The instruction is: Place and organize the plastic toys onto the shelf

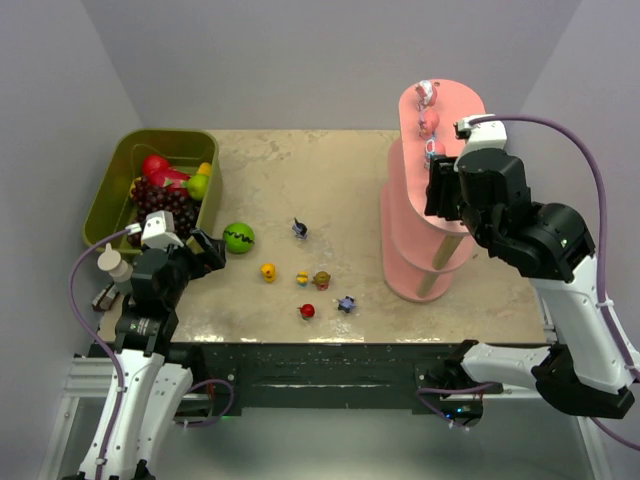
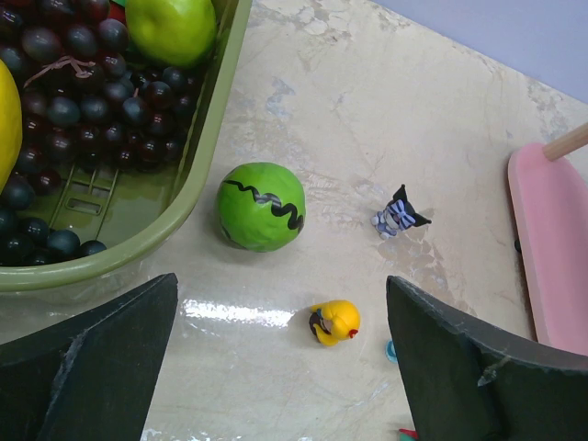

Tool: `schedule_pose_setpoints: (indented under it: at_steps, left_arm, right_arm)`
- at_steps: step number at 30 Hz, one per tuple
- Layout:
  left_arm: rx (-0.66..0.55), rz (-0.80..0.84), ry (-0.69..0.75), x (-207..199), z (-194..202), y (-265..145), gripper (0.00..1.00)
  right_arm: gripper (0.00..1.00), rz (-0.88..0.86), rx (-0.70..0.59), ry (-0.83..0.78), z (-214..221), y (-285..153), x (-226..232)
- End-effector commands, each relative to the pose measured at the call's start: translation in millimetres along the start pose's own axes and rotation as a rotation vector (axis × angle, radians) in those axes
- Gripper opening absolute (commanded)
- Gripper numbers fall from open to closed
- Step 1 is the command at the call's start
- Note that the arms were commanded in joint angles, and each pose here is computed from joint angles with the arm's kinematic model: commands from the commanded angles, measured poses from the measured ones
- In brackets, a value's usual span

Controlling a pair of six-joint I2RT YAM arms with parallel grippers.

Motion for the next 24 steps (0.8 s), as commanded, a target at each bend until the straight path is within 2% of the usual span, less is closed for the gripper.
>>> schedule_pose_setpoints:
  at_steps: [1, 6, 15, 19, 24]
  left_arm:
    - [-0.035, 0.01, -0.006, -2.4, -8.9, -1.7, 1.0]
    - [-0.032, 0.009, -0.005, -2.4, -8.6, -1.2, 1.0]
    - [-0.019, 0.01, -0.011, -2.8, -8.2, 2.0, 1.0]
    - [-0.025, 0.017, -0.005, -3.4, -9.9, 1.7, 1.0]
    - [-0.052, 0.156, 0.025, -14.0, -11.3, 0.5, 1.0]
  right_arm:
    - [0.57, -0.025, -0.025, 0.03, -6.4, -5.5, 0.0]
    - [0.57, -0.014, -0.054, 0.042, -11.5, -9.9, -3.5]
    - [0.63, -0.073, -0.213, 0.093, -49.2, -39.2, -9.1]
    - [0.66, -0.236, -0.277, 0.1, -62.3, -44.4, 5.3]
    - [0.7, -0.578, -0.278, 0.024, -62.2, -45.7, 38.6]
Point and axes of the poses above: each gripper's point midway between its finger pads, its own y axis out along the fingers, its own x axis along the line the jaws close on, z = x × y, the point moved 9 cm from there along -y, back along the fingers, and after that the axes turned 15 degrees about y, right-handed, at the moved point
